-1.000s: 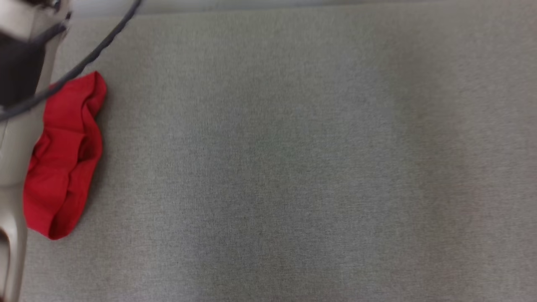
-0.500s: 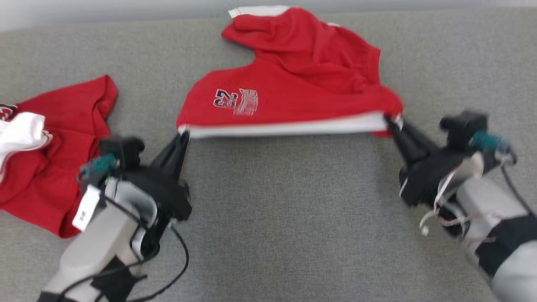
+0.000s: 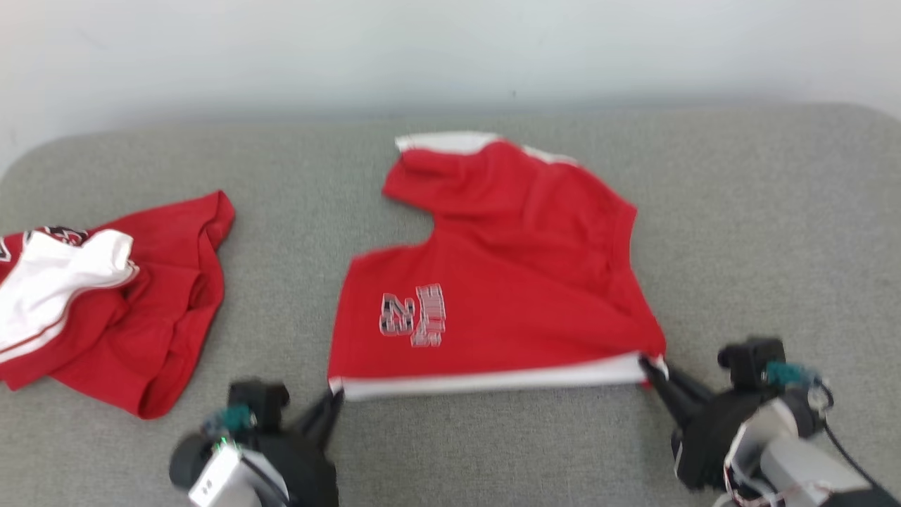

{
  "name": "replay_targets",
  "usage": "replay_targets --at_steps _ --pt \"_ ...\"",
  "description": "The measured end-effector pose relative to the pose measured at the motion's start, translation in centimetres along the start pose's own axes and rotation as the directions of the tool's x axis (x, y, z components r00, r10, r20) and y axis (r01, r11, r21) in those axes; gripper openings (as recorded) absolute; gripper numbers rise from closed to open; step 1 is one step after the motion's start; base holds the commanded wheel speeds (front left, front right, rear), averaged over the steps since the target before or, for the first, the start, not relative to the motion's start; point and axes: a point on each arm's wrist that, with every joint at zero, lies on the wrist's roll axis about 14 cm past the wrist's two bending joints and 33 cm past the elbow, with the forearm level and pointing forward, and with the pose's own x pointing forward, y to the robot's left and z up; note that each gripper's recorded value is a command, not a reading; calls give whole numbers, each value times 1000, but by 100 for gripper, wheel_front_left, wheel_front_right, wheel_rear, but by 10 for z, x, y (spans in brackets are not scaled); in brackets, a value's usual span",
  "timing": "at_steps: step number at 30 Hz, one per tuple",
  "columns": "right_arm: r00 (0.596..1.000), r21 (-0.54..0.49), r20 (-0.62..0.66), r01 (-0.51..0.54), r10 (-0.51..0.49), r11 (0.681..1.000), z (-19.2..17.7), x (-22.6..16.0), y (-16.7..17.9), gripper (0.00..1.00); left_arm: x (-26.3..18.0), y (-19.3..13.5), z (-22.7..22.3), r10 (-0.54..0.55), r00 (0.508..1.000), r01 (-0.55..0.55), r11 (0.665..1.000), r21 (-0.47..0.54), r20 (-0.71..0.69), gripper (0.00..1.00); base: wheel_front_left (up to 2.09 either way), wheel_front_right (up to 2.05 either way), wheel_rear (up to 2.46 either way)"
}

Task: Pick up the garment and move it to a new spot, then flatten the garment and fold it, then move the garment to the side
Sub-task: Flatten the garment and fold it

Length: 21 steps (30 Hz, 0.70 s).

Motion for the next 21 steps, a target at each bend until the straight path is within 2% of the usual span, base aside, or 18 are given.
replay_targets --at_steps 5,11,16,18,21 --pt "998 17 -67 8 -7 1000 -23 -23 5 0 -24 -17 -23 -8 1000 7 999 -38 -26 0 0 0 0" --pt "995 27 -96 -3 5 1000 -28 -36 12 0 -36 -24 -20 4 1000 -4 998 -58 -6 0 0 0 0" --pt "977 10 -214 -7 9 1000 -42 -31 10 0 -33 -22 -25 -10 997 3 996 -89 -76 0 0 0 0" --pt "962 -11 -273 -13 9 1000 -41 -24 10 0 -28 -19 -24 -25 993 17 997 -71 -118 0 0 0 0" --pt "935 -48 -353 -25 6 999 -30 -6 10 0 -14 -15 -9 -69 983 50 992 -113 -168 0 0 0 0"
